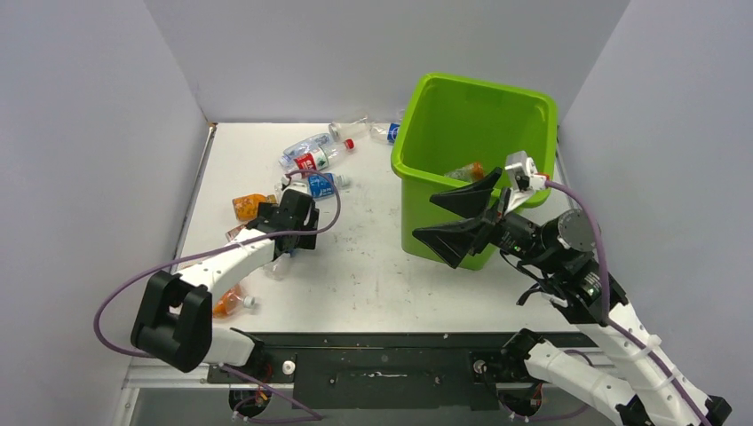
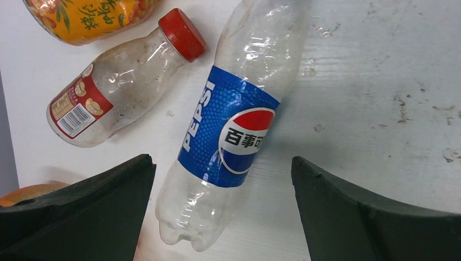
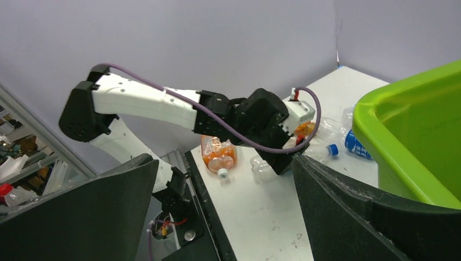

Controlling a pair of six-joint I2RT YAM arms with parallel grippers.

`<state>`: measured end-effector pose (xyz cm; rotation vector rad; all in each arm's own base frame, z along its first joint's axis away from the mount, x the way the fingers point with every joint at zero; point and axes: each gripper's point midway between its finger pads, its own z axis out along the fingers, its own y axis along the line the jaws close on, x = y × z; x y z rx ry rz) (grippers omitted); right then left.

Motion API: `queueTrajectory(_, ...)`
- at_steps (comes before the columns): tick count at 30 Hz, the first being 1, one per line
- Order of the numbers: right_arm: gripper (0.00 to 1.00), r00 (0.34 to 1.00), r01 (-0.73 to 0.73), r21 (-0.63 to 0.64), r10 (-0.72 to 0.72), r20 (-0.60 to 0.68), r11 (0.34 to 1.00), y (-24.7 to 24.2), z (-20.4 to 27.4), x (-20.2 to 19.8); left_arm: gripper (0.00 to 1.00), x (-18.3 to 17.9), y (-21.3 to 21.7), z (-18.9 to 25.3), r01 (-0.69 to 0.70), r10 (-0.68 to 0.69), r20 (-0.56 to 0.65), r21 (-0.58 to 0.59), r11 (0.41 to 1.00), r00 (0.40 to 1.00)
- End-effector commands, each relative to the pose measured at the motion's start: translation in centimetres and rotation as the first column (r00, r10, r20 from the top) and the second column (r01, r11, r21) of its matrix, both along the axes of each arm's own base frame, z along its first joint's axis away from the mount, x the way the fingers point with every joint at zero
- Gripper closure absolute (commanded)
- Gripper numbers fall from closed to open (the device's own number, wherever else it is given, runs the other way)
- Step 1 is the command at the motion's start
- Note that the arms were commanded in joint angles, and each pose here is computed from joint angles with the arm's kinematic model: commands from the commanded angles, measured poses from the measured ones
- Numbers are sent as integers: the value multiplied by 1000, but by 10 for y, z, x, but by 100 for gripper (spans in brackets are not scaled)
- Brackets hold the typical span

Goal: Put the plastic bottles in the bin
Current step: Place the plastic bottle in the trash bin, then pick up the plastic bottle at the center of the board.

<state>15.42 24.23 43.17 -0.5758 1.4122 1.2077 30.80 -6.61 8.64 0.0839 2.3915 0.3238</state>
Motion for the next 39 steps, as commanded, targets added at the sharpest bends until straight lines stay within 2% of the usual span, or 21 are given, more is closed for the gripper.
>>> queueTrajectory(1, 0, 997, -50, 77, 45, 57, 996, -2, 19, -16, 4, 15, 0, -5, -14, 13, -34, -27, 1000, 999)
queueTrajectory(6, 0, 995, -78, 95, 72, 66, 992, -1, 25, -21, 3, 13, -7, -27, 9, -12, -113, -30, 1000, 994)
queueTrajectory(11, 0, 994, -88, 116, 80, 78, 989, 1, 30, -22, 0, 12, -15, -32, 39, -48, -120, -70, 997, 992)
queueTrajectory(19, 0, 994, -102, 126, 94, 62, 987, 7, 31, -19, 27, 11, -26, -37, 75, -92, -144, -117, 990, 985)
queueTrajectory(26, 0, 994, -104, 118, 99, 46, 988, 13, 31, -18, 59, 14, -29, -22, 84, -98, -96, -138, 987, 991)
queueTrajectory(27, 0, 994, -103, 114, 98, 45, 988, 14, 30, -17, 64, 16, -28, -13, 83, -94, -68, -141, 986, 993)
queueTrajectory(30, 0, 994, -102, 100, 97, 59, 990, 17, 37, -16, 69, 22, -27, 34, 91, -72, 106, -189, 978, 992)
queueTrajectory(33, 0, 993, -104, 66, 100, 59, 992, 23, 44, -13, 72, 19, -30, 91, 170, -73, 341, -263, 950, 937)
queueTrajectory(36, 0, 992, -112, 41, 109, 69, 993, 32, 54, -8, 73, 4, -43, 135, 334, -121, 549, -306, 892, 827)
queueTrajectory(39, 0, 989, -121, 24, 119, 86, 992, 42, 67, -4, 73, -17, -56, 188, 504, -127, 746, -304, 809, 654)
